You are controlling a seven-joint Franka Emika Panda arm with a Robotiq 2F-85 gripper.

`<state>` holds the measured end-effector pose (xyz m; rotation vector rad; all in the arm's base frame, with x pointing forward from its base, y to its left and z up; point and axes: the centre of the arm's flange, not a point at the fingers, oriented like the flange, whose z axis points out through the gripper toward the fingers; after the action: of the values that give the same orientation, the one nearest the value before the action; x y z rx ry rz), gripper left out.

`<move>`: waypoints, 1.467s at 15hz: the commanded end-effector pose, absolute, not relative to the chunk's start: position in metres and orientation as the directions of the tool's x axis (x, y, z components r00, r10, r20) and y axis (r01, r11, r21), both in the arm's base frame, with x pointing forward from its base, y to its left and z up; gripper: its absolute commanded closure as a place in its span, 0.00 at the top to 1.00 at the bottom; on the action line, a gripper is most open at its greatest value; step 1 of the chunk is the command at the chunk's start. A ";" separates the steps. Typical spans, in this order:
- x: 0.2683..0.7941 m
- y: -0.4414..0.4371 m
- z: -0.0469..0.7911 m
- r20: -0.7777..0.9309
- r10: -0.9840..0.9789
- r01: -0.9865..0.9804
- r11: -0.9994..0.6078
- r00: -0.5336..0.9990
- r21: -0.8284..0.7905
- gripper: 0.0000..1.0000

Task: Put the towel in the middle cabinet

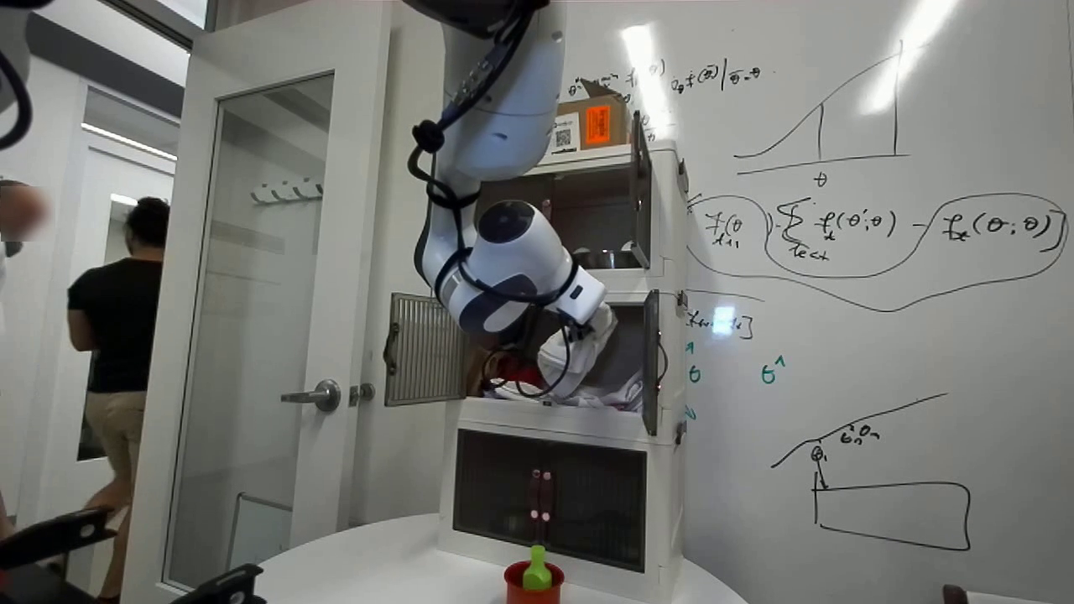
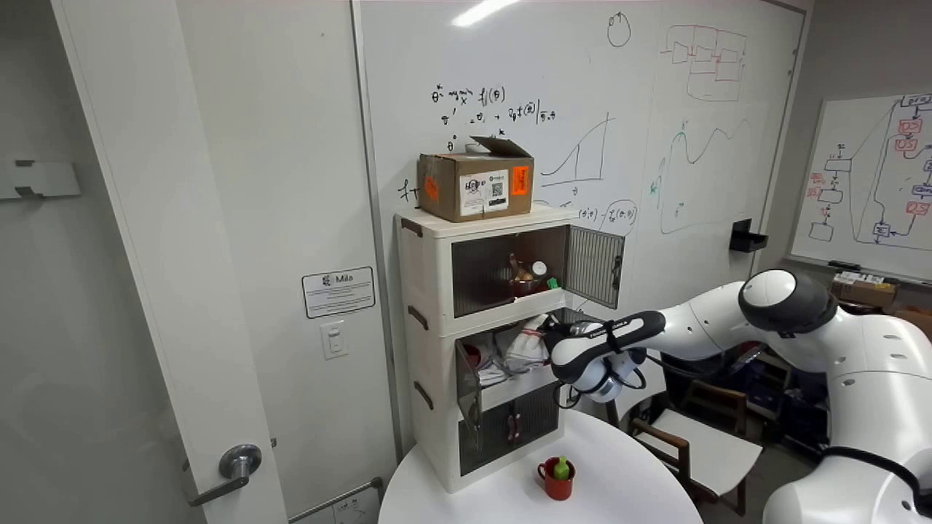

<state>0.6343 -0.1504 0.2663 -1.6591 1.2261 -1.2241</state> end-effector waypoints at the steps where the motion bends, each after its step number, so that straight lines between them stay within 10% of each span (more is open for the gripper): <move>1: 0.635 -0.149 0.251 0.205 -0.979 -0.255 -0.204 0.023 -0.945 0.03; 22: 0.717 -0.143 0.238 -0.031 -0.990 -0.131 0.049 -0.140 -0.990 0.03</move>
<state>0.6897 -0.1384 0.2410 -1.2490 1.4158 -1.2078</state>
